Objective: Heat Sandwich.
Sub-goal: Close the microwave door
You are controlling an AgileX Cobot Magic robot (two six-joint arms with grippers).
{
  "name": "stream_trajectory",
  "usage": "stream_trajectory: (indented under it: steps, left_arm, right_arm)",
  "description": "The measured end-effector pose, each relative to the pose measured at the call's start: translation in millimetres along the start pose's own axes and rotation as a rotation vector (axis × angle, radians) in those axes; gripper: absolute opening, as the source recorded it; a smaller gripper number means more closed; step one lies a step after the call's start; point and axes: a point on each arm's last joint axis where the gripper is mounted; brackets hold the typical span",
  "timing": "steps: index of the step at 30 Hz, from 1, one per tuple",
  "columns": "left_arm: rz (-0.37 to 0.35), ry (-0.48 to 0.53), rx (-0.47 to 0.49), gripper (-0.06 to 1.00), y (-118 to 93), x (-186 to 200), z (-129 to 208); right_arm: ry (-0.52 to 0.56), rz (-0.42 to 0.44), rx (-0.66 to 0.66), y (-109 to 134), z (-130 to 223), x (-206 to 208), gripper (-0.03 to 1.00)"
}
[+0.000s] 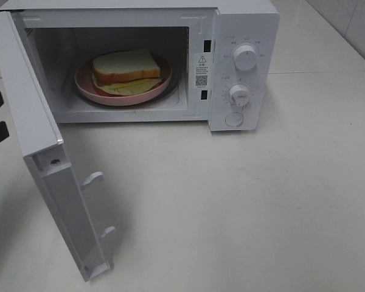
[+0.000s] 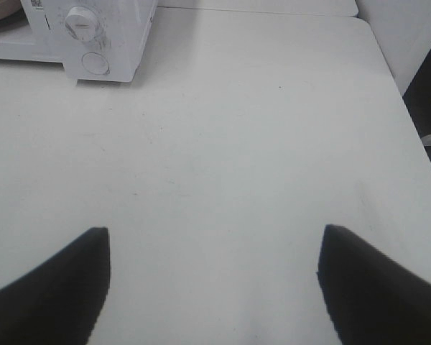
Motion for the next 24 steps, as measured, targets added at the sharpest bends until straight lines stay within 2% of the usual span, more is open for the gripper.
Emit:
stream_trajectory:
  steps: [2, 12, 17, 24]
  left_arm:
    - [0.033, 0.008, -0.026, 0.00, -7, -5, 2]
    - [0.078, -0.008, -0.040, 0.00, -32, -27, 1]
    - [0.081, -0.021, -0.031, 0.00, -37, -34, -1]
    - [0.108, -0.041, -0.009, 0.00, -55, -56, -5]
  right_arm:
    - [0.000, 0.000, 0.000, 0, 0, 0, 0.77]
    - [0.000, 0.000, -0.001, 0, 0, 0, 0.77]
    - [0.000, 0.000, -0.002, 0, 0, 0, 0.77]
    - [0.000, 0.000, -0.002, 0, 0, 0, 0.77]
Point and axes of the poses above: a point on each arm's last joint axis where the gripper is mounted, x pointing back along that axis away from the gripper, y along the wrist's bending axis when the last joint is at zero, z = x × y, and after that the axes turned 10 degrees about x, right-handed
